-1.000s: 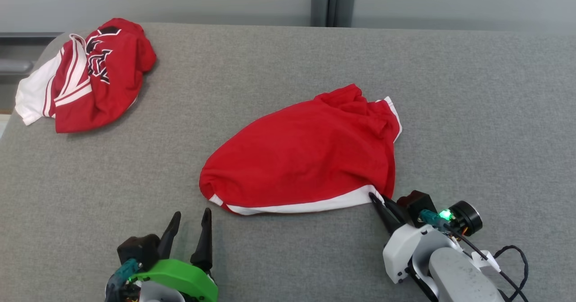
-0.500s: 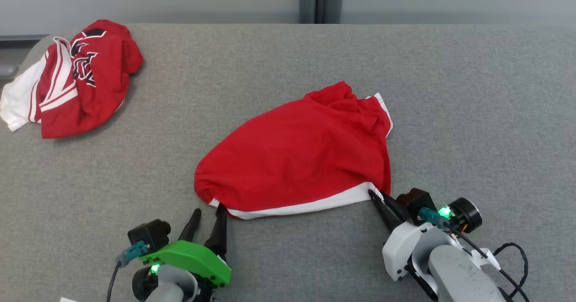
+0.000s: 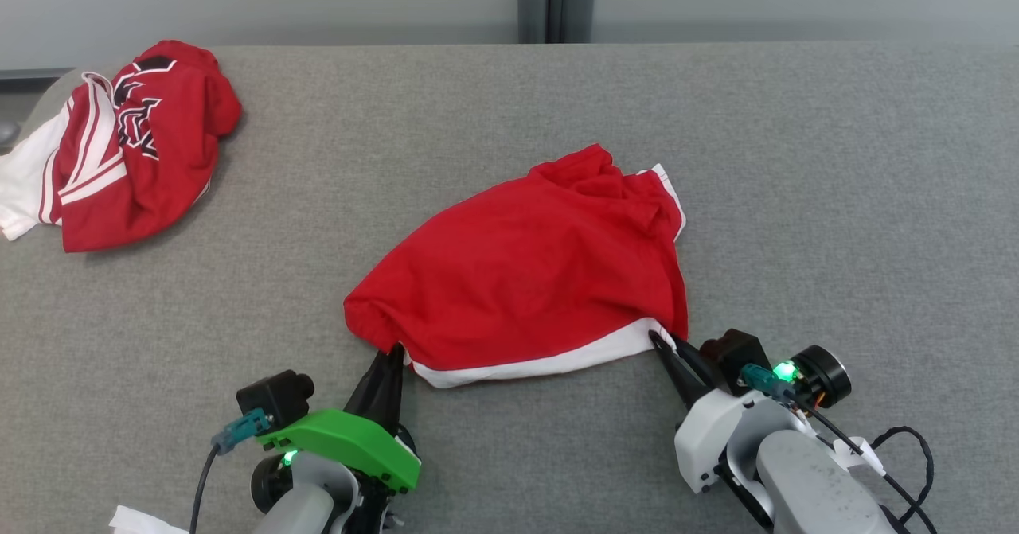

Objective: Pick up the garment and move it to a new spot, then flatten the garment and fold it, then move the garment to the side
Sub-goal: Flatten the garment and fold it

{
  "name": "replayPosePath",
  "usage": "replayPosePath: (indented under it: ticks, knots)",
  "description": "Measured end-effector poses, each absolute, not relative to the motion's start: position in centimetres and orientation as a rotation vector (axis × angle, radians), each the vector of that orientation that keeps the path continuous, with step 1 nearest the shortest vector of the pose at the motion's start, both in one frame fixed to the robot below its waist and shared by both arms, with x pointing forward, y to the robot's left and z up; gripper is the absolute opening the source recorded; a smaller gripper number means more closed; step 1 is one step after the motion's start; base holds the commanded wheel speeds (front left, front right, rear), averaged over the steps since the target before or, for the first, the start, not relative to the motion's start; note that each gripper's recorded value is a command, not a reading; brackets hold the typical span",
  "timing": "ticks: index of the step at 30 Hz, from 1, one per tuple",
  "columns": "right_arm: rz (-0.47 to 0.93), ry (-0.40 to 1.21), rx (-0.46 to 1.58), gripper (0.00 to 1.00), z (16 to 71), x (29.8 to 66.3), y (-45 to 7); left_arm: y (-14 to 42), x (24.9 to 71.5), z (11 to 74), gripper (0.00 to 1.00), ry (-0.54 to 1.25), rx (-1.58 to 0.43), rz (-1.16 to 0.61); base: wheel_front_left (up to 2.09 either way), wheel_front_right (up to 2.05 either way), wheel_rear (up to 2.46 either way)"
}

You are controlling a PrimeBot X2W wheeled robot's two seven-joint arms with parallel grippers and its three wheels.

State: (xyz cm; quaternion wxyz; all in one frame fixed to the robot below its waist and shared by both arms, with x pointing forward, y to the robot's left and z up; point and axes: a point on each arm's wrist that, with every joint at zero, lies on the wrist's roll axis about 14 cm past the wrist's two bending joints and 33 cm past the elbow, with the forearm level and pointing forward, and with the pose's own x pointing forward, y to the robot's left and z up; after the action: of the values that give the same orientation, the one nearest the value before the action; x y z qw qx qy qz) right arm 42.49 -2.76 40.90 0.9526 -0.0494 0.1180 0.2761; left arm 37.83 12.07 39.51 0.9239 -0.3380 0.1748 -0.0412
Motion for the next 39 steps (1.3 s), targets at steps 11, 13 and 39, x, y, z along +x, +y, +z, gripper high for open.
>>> replayPosePath:
  ticks: [11,13,39]
  knots:
    - [0.494,0.173,-0.027,0.00,43.4,43.8,-3.9,12.9,39.4,43.0,0.00,0.240,-0.651,-0.130,0.00,0.00,0.00]
    - [0.481,0.147,-0.001,0.00,44.3,44.1,-4.0,13.2,39.7,44.0,0.00,0.204,-0.639,-0.141,0.00,0.00,0.00]
    - [0.393,-0.504,0.120,0.00,69.5,40.7,-11.7,13.4,38.1,69.2,0.00,-0.523,-0.215,-0.527,0.00,0.00,0.00]
